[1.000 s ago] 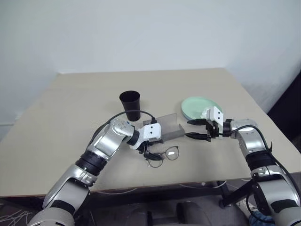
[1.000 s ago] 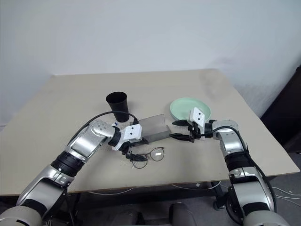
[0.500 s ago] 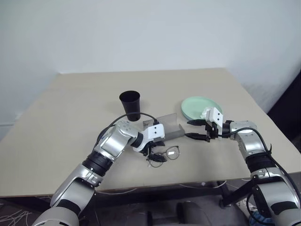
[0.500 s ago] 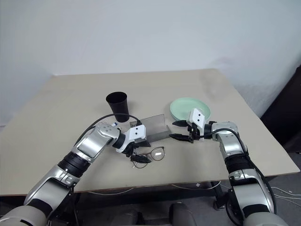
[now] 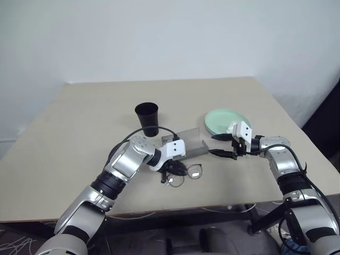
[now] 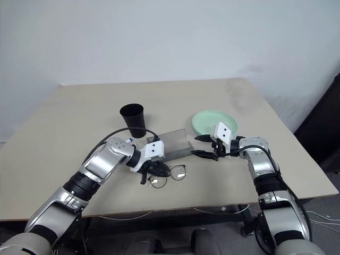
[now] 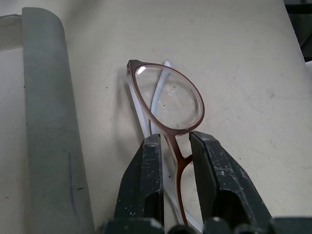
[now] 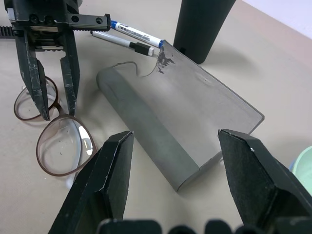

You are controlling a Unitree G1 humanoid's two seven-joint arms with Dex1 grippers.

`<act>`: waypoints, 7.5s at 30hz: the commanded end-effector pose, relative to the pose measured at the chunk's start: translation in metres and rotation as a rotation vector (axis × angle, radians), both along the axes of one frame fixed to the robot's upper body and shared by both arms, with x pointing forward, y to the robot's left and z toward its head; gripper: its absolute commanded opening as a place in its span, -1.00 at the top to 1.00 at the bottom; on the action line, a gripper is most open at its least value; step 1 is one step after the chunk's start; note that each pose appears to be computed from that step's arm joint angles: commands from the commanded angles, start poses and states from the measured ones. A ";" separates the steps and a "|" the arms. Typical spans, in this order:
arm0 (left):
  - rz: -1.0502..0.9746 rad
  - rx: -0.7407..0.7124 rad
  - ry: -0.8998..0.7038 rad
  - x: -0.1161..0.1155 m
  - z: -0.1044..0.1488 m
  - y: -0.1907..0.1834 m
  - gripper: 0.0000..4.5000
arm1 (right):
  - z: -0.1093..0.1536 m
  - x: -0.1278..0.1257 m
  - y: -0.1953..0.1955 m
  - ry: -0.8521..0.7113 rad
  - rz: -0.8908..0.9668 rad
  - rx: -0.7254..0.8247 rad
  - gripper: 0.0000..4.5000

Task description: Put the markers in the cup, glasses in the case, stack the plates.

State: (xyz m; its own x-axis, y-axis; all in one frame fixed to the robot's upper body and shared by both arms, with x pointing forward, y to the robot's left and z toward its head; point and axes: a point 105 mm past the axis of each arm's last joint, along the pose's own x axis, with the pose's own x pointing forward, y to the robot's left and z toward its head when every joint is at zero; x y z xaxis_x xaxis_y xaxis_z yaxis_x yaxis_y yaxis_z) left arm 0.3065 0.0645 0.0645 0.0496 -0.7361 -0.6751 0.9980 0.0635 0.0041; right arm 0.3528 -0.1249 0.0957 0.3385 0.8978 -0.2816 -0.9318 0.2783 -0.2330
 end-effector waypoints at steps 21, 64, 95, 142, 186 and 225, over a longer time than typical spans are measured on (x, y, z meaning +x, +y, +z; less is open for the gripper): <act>-0.008 -0.194 -0.220 0.032 0.088 -0.006 0.99 | 0.015 0.014 -0.006 -0.077 -0.055 -0.012 -0.33; 0.065 0.042 -0.462 0.100 0.066 -0.015 0.99 | 0.008 0.015 -0.012 -0.071 -0.062 -0.042 -0.33; 0.026 0.195 -0.445 0.090 0.034 -0.010 0.99 | 0.005 0.013 -0.011 -0.067 -0.063 -0.034 -0.33; 0.209 -0.097 -0.097 0.096 0.056 -0.005 0.99 | 0.004 0.012 -0.012 -0.058 -0.060 -0.039 -0.33; 0.004 -0.352 0.035 0.055 0.110 -0.015 0.99 | -0.003 0.008 -0.003 -0.054 -0.055 -0.021 -0.33; 0.019 0.093 -0.116 0.088 0.039 -0.011 0.99 | -0.002 0.008 -0.003 -0.056 -0.074 -0.009 -0.33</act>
